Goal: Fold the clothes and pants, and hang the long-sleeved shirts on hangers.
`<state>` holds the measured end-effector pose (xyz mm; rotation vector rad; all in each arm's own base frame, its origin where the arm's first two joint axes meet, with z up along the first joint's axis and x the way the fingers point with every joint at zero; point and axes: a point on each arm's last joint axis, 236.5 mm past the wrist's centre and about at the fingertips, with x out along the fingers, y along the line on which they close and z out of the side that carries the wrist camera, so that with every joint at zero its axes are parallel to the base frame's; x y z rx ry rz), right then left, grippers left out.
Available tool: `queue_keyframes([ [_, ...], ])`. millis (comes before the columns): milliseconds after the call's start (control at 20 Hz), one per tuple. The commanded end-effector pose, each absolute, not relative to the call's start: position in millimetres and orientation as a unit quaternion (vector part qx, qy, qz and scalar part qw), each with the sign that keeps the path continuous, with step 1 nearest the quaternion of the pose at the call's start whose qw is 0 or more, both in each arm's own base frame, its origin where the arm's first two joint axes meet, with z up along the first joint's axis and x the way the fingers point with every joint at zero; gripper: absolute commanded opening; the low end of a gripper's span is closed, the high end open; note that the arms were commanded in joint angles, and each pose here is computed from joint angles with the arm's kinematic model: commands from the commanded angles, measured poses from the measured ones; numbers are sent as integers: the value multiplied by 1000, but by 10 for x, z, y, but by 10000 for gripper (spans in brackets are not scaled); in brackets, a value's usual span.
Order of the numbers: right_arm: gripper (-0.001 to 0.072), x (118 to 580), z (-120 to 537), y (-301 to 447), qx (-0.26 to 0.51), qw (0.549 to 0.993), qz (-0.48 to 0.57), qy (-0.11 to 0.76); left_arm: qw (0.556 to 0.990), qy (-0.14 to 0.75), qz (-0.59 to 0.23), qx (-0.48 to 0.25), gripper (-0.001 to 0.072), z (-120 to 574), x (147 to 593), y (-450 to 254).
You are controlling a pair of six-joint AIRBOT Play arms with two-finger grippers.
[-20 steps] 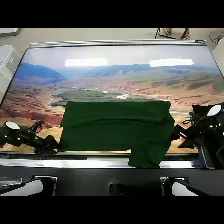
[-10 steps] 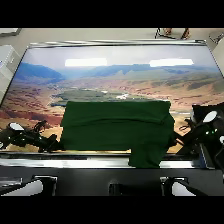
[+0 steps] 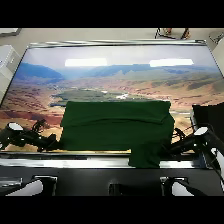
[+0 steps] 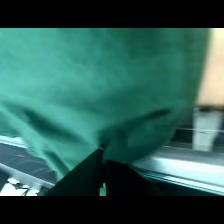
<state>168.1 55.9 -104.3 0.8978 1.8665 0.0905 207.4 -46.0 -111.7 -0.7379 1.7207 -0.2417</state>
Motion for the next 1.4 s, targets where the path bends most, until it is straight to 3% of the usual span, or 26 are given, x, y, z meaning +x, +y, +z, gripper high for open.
queue_keyframes([
  [0,53,1869,-910,639,389,527,68,753,589,733,-119,-320,24,-987,2120,-500],
  [250,51,2929,-174,203,362,648,57,668,658,664,-127,-332,23,-449,2887,-371],
  [400,51,3573,96,-20,362,691,45,623,690,628,-120,-340,23,-235,3501,-242],
  [650,53,4496,-73,72,362,717,38,594,694,619,-130,-344,24,-210,4305,-302],
  [950,73,4767,-686,344,372,695,31,615,667,648,-137,-342,40,-669,4671,-521],
  [1000,98,4774,-739,371,377,690,32,617,656,656,-132,-349,113,-769,4652,-538],
  [1050,108,4786,-739,365,381,690,32,615,648,662,-130,-353,282,-815,4626,-532],
  [1100,178,4795,-687,302,378,694,33,611,647,663,-131,-353,437,-812,4610,-491],
  [1150,333,4781,-596,204,372,699,40,610,645,664,-134,-354,535,-761,4590,-409],
  [1200,629,4721,-475,62,364,700,49,612,642,664,-135,-360,541,-687,4574,-301],
  [1250,705,4615,-391,-109,366,694,49,618,639,663,-135,-366,549,-591,4554,-169],
  [1300,706,4450,-367,-319,371,680,38,631,635,664,-138,-370,680,-496,4518,-63],
  [1350,706,4264,-411,-497,376,660,23,650,631,666,-141,-372,716,-396,4467,24],
])
